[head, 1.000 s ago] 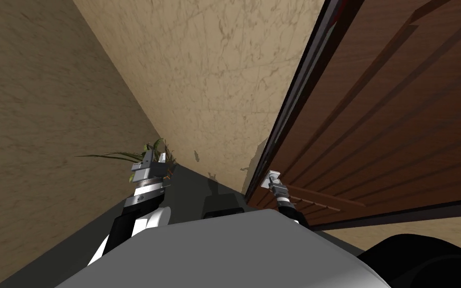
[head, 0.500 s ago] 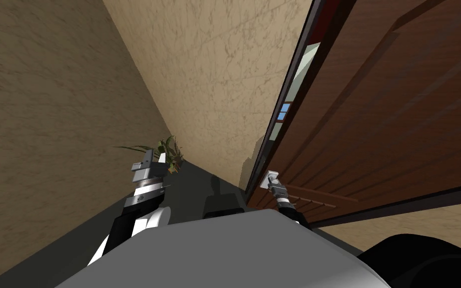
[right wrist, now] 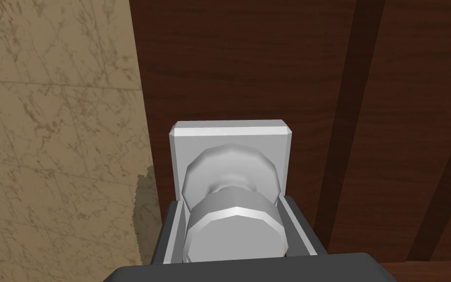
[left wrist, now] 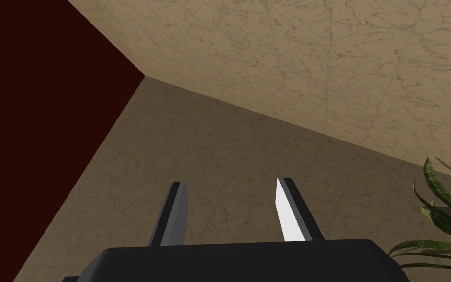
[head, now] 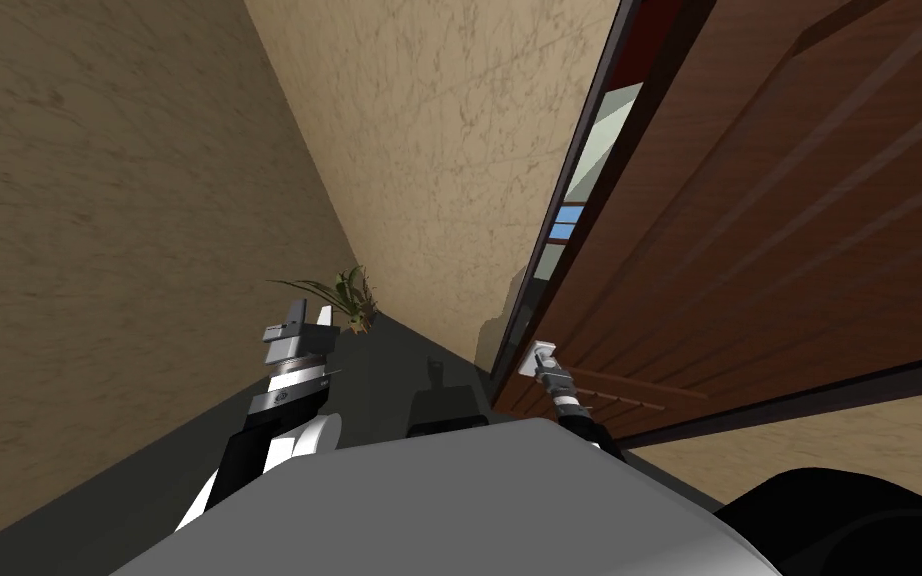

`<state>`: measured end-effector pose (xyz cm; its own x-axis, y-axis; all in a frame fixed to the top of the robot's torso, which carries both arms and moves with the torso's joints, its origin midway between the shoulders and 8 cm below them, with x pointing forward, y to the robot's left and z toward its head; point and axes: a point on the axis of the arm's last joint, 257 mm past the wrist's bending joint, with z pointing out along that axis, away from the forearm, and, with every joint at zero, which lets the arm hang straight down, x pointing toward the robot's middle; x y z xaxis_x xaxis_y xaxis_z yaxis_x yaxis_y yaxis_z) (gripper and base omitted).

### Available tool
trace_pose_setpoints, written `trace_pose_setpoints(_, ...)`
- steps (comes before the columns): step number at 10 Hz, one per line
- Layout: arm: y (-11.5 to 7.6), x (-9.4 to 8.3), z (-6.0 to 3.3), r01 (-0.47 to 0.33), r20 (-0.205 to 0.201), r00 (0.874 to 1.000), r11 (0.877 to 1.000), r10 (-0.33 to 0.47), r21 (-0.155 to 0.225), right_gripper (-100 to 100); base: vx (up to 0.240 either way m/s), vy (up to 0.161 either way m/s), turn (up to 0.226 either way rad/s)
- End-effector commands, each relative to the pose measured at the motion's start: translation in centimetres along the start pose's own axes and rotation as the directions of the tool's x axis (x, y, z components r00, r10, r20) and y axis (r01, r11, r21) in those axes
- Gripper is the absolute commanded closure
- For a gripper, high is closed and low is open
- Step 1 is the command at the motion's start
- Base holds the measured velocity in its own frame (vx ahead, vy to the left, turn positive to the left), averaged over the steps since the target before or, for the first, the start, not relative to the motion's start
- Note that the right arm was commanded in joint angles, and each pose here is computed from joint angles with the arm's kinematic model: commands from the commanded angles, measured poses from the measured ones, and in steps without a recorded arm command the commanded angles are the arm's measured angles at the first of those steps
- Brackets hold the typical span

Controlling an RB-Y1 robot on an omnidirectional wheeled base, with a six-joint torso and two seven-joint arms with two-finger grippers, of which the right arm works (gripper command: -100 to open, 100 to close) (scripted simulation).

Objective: Pull the door open

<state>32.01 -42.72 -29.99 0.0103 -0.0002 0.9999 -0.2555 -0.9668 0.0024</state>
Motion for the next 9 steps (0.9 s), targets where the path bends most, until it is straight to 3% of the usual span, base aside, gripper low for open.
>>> trace_pose_setpoints(1, -0.16, 0.18, 0.04, -0.001, -0.005, 1.0, 1.0, 0.001, 0.012, 100, -0.201, -0.018, 0.106)
trace_pose_setpoints(9, -0.68, 0.16, -0.34, -0.001, -0.005, 1.0, 0.998, 0.001, 0.069, 100, -0.208, -0.021, 0.117)
